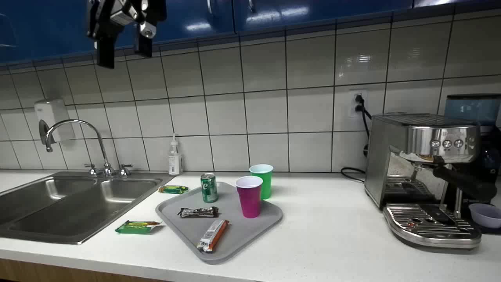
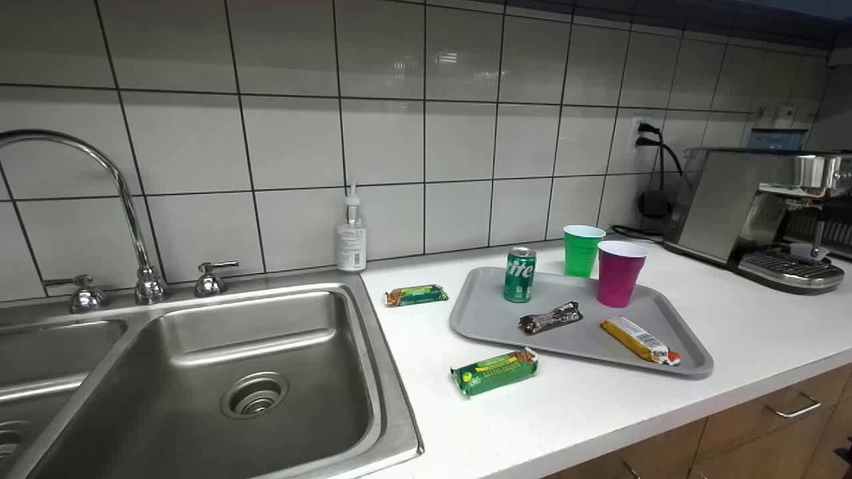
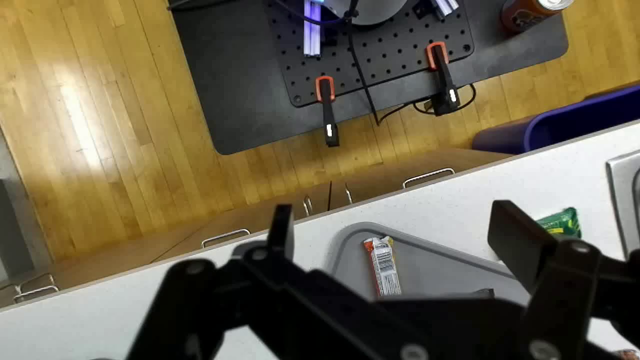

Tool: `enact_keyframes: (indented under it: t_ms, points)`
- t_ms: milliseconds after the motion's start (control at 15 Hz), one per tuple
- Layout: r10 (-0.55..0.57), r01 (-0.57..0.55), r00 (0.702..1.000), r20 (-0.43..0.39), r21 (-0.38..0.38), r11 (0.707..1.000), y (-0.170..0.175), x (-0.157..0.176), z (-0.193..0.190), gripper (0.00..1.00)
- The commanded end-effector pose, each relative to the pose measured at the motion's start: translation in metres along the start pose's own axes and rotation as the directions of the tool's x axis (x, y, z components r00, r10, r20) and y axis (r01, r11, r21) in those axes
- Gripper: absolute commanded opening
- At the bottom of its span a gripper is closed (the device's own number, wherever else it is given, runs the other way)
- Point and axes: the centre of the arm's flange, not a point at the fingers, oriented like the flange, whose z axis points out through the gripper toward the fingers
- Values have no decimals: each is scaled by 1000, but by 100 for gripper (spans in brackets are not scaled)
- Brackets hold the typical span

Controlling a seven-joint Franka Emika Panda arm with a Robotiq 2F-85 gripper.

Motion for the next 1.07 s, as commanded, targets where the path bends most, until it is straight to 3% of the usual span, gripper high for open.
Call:
enact_keyframes:
  t_ms: [0,267,1000]
  points:
    - [0,0,1000,0,0,1000,0,0,0,100]
    - [1,-1,1000,6,-5,1000,-2,1,3,100]
    - [32,-32,999,10,-54,998,-30,28,69,100]
